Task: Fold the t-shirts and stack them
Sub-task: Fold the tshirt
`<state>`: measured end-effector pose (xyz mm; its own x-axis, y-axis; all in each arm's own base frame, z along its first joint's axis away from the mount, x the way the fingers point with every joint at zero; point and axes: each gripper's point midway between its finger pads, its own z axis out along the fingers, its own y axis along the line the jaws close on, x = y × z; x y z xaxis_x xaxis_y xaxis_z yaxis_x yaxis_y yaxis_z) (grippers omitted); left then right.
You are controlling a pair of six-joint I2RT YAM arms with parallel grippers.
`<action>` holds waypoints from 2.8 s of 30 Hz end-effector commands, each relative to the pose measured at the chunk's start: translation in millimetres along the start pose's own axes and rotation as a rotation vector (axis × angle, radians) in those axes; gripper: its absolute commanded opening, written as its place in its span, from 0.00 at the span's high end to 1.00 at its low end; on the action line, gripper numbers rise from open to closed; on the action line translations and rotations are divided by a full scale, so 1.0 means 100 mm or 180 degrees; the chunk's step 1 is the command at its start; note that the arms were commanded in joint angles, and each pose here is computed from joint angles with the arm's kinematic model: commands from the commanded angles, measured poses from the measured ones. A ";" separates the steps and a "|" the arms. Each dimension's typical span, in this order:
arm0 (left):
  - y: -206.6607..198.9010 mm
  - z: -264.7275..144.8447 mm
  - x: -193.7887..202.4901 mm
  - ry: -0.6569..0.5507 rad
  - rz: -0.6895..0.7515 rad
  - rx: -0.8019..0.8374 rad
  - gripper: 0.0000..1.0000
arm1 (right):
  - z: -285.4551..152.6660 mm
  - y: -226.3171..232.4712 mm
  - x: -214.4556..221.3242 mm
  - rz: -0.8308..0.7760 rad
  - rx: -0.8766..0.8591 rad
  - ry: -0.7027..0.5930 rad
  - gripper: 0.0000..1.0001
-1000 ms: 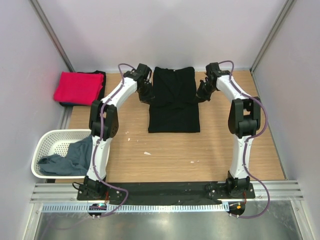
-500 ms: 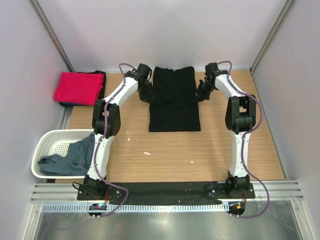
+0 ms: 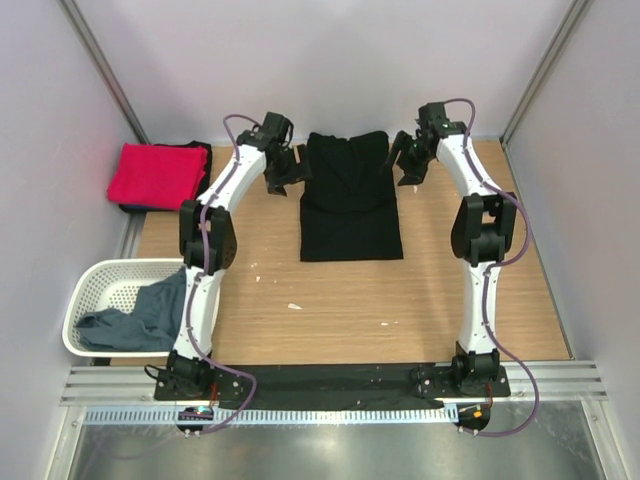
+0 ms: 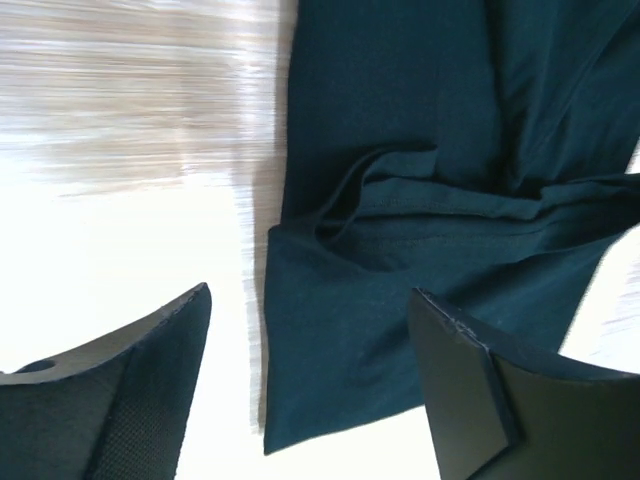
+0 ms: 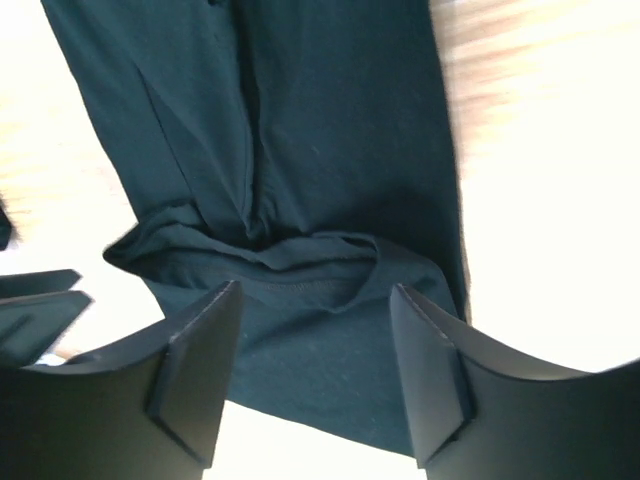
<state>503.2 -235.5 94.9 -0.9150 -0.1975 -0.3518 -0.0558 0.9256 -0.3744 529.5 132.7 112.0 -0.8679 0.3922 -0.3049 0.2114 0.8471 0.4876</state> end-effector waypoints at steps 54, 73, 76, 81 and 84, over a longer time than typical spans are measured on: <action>0.42 -0.93 0.83 -0.0473 -0.0748 -0.0171 0.17 | 0.67 1.00 0.24 0.0408 -0.0140 -0.1037 0.25; -0.40 -0.66 0.32 -0.0618 -0.0529 0.0751 0.25 | -0.54 1.05 -0.03 -0.0456 -0.0064 -0.1267 0.20; -0.55 -0.43 0.25 -0.0570 -0.0664 0.0848 0.29 | -0.48 0.72 0.23 -0.0377 0.0093 -0.1062 0.20; -0.75 -0.13 0.15 -0.0515 -0.0901 0.1036 0.30 | -0.19 0.37 0.63 -0.0236 0.0097 -0.0639 0.19; -0.83 0.05 0.06 -0.0527 -0.0922 0.1091 0.30 | 0.05 0.31 0.66 -0.0164 0.0040 -0.0512 0.18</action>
<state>479.3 -293.0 93.0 -0.8286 -0.4727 -0.3000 -0.1886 0.7402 -0.6454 476.6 178.2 125.4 -0.7688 0.3997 -0.4992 0.1882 0.8874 0.4208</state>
